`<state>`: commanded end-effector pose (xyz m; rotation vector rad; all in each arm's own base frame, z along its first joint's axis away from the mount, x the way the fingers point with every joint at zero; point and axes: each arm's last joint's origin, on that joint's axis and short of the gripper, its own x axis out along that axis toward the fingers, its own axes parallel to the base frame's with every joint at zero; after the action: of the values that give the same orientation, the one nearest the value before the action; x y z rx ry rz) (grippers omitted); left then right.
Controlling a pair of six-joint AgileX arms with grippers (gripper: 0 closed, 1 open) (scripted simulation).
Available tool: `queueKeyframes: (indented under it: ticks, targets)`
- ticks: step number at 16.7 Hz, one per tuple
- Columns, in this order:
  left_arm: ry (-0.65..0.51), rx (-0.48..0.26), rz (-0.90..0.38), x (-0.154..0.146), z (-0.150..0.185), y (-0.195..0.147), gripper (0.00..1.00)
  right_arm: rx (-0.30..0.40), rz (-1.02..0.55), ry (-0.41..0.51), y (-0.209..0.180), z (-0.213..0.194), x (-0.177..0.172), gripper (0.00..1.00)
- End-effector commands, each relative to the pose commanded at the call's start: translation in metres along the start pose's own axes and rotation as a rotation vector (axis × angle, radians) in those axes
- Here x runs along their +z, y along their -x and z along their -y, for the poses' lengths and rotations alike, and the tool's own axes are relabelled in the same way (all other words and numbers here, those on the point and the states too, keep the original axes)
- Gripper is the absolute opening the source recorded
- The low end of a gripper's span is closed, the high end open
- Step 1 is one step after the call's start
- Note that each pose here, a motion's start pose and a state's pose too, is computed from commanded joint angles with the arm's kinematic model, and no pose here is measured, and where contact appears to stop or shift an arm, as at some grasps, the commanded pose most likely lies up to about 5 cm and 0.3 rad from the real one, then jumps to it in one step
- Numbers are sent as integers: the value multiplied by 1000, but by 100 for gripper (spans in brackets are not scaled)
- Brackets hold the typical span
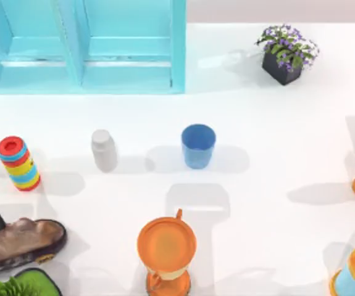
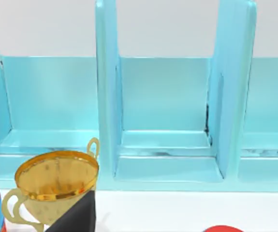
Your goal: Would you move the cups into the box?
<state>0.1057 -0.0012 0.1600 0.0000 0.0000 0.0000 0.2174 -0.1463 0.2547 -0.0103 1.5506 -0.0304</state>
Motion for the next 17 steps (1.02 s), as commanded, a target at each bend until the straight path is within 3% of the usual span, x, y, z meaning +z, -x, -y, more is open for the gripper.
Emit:
queueKeyframes:
  ticks: [6,13,17]
  targets:
    - [0,0,0,0,0,0,100,-3,6,2,67,-1,-1,100]
    - [0,0,0,0,0,0,100,-6,9,4,72,-3,1,100]
    - [0,0,0,0,0,0,100,-19,8,13,73,-27,42,100]
